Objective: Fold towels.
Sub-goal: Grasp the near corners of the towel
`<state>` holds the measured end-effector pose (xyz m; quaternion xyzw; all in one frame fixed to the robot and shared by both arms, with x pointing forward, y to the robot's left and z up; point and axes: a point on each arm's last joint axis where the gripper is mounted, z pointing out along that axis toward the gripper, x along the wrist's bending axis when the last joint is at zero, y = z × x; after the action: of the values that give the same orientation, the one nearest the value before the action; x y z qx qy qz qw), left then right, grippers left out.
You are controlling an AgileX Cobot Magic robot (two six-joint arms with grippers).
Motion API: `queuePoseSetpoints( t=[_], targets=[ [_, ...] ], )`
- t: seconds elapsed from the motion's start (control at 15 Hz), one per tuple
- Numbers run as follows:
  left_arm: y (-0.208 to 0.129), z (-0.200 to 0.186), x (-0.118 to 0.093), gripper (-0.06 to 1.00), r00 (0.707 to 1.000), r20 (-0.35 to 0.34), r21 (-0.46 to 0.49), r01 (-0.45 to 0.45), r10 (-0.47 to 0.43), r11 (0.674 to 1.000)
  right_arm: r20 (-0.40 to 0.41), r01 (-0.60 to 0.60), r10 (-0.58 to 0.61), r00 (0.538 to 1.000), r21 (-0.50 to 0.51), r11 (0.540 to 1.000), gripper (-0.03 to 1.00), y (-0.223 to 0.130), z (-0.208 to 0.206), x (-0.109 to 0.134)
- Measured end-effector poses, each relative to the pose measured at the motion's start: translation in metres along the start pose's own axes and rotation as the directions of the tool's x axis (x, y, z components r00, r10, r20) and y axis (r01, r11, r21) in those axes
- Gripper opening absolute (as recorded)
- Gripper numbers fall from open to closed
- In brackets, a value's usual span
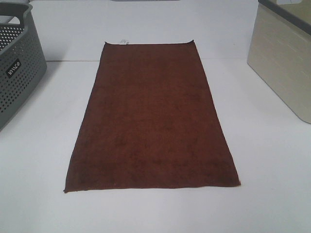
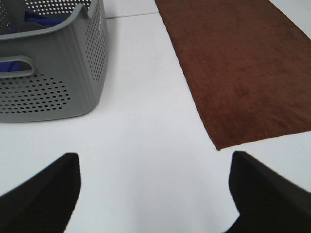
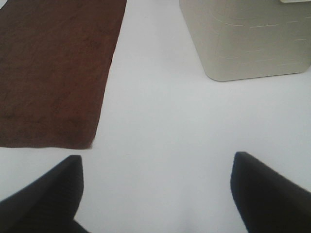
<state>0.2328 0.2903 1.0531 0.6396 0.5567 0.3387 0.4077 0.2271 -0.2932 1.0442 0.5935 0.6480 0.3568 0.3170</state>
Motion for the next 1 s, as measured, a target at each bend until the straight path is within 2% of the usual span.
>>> queuePoseSetpoints(
  t=[1.0],
  targets=[
    [0.0000, 0.0000, 0.0000, 0.79, 1.000, 0.000, 0.000, 0.000, 0.000, 1.000, 0.000, 0.000, 0.000, 1.000, 0.000, 1.000, 0.78, 0.0000, 0.0000, 0.0000]
  ],
)
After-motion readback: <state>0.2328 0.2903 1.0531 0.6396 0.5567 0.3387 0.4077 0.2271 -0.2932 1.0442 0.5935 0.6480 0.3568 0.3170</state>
